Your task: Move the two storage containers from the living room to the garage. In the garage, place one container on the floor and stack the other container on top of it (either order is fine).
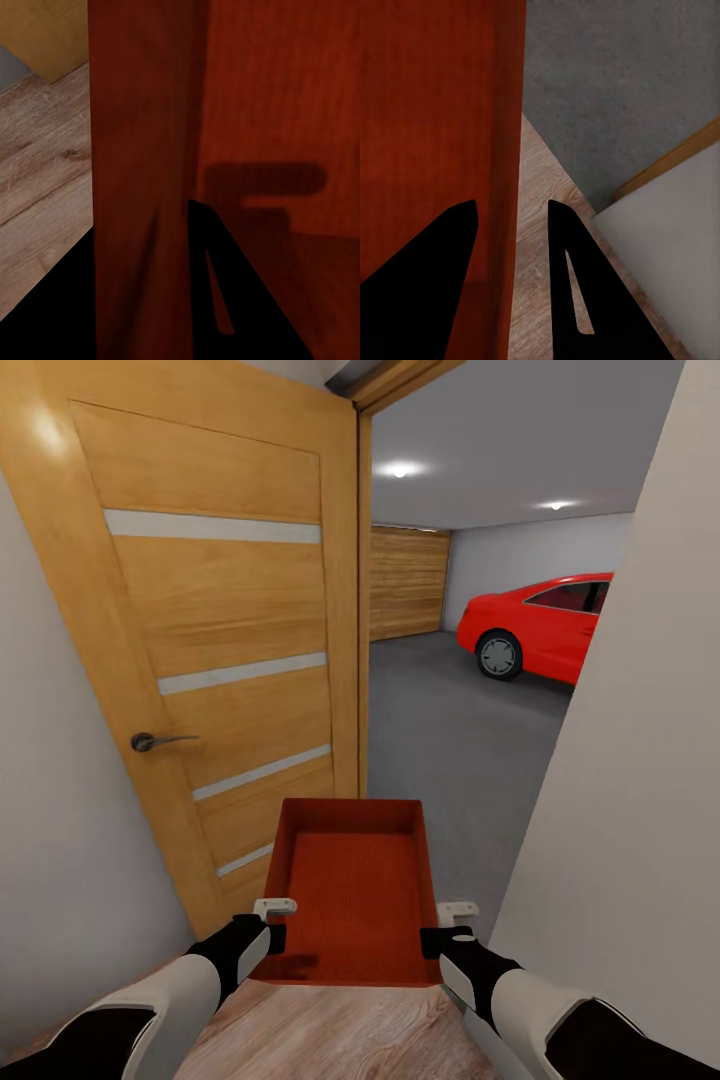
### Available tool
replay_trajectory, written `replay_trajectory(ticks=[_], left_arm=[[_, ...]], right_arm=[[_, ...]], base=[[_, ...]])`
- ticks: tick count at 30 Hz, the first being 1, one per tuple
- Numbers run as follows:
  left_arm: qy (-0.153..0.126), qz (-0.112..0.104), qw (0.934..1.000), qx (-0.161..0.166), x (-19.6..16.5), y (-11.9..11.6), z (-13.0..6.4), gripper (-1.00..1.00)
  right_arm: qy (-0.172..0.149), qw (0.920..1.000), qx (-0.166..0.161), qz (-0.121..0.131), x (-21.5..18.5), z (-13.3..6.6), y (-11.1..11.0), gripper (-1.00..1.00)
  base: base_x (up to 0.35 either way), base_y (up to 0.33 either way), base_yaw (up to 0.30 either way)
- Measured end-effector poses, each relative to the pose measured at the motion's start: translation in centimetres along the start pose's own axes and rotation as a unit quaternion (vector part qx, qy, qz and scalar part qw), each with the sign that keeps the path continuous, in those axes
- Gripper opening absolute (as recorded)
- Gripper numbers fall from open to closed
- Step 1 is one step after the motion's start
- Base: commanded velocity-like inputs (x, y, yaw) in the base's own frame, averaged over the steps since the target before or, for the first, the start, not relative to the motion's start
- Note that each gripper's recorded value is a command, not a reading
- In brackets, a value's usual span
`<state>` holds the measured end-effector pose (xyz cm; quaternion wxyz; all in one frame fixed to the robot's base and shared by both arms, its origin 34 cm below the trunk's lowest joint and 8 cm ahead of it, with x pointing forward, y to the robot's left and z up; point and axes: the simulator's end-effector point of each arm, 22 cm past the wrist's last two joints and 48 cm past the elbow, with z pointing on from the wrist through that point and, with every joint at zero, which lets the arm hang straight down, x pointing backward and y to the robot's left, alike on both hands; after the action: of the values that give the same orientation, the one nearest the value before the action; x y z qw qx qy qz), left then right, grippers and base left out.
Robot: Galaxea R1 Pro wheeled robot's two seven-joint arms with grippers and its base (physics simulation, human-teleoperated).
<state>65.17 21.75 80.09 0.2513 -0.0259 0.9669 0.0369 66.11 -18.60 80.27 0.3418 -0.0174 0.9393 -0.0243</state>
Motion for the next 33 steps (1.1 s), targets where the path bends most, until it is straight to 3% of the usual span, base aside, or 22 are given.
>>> replay_trajectory(ticks=[26, 33], left_arm=[[0.003, 0.001, 1.0, -0.001, 0.13, 0.11, 0.01, -1.0], [0.002, 0.002, 1.0, 0.0, 0.11, 0.12, -0.01, -1.0]], right_arm=[[0.003, 1.0, 0.0, 0.001, 0.23, -0.01, 0.12, -1.0], [0.002, 1.0, -0.001, 0.001, 0.19, -0.05, 0.14, -1.0]], base=[[0.001, 0.001, -0.082], [0.154, 0.201, 0.0]])
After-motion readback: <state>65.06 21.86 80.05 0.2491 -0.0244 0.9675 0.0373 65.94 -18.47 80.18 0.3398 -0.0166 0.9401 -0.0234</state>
